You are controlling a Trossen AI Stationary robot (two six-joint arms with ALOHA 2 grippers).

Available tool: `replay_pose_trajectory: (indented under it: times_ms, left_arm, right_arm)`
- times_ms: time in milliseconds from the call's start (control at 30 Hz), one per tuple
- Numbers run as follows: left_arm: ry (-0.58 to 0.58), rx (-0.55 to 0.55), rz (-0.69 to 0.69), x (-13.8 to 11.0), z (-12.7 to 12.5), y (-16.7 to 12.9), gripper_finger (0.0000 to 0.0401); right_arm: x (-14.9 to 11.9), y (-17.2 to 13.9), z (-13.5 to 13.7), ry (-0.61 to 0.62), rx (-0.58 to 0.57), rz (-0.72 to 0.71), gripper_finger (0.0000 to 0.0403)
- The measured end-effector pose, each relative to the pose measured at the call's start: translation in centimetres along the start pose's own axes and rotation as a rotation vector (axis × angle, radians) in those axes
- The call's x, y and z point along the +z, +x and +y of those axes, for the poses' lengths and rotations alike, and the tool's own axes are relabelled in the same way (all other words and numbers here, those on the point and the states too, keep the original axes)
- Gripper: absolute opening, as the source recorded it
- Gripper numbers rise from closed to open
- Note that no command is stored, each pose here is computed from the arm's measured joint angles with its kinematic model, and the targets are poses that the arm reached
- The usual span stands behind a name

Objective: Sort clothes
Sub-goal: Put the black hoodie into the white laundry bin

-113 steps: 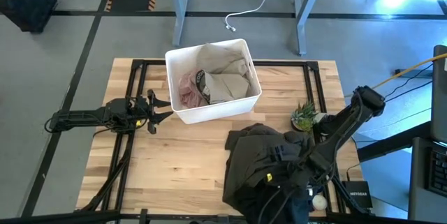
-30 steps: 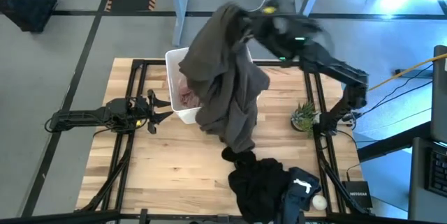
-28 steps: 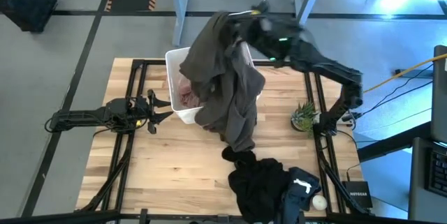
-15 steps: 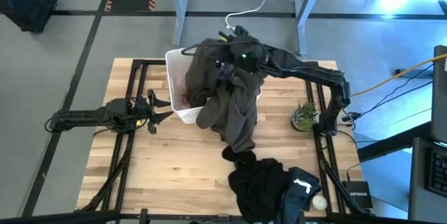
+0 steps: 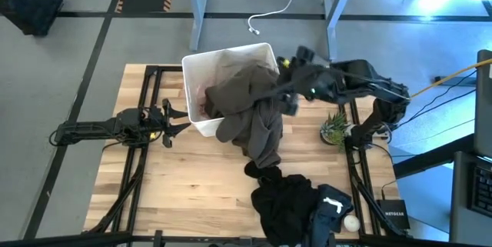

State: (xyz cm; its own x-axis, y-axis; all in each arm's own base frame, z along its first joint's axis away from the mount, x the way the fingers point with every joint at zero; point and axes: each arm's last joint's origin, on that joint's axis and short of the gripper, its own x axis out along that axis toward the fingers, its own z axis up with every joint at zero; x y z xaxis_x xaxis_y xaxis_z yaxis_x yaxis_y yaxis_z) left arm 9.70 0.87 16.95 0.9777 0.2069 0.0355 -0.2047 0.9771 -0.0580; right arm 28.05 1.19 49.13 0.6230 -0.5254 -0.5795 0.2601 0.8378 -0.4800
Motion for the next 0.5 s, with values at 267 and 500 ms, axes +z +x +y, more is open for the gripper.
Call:
replay_pose_trajectory:
  times_ms: [267,500]
  left_arm:
    - [0.0,0.001,0.0,0.0,0.0,0.0,0.0184]
    - [0.0,0.0,0.0,0.0,0.0,0.0,0.0184]
  right_arm:
    - [-3.2,-0.8,4.1,-0.012,0.089,0.149,0.0257]
    - [-8.7,1.6,9.0,-0.034,0.065,0.292,0.0257]
